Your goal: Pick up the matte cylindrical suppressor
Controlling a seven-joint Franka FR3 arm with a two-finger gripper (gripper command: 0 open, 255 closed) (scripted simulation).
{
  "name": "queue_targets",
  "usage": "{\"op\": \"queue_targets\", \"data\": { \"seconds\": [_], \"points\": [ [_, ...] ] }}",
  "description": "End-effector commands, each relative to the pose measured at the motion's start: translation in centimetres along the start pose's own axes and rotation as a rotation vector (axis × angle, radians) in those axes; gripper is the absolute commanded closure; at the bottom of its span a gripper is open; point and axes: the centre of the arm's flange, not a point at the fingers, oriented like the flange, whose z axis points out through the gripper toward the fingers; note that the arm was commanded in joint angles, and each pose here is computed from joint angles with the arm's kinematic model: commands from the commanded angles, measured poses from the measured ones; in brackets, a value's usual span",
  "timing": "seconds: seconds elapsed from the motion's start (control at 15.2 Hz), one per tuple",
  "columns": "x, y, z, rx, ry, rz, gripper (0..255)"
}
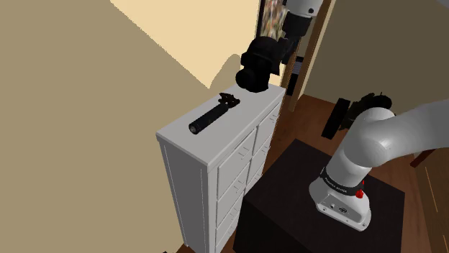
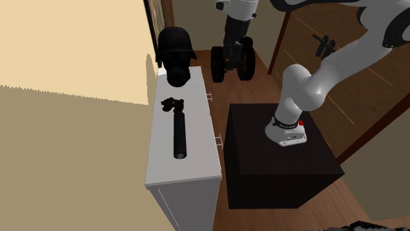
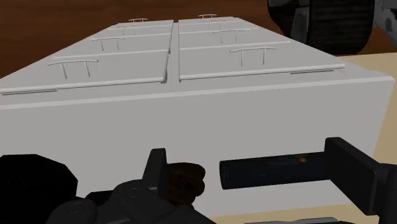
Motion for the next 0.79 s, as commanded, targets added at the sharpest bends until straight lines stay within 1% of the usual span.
{"op": "queue_targets", "data": {
  "seconds": [0.0,0.33,0.73],
  "points": [
    [0.0,0.0,0.0,0.000,0.000,0.000,0],
    [5.0,-0.2,4.5,0.008,-0.012,-0.281,0],
    [10.6,-2.3,9.9,0.017,-0.026,-0.617,0]
  ]
}}
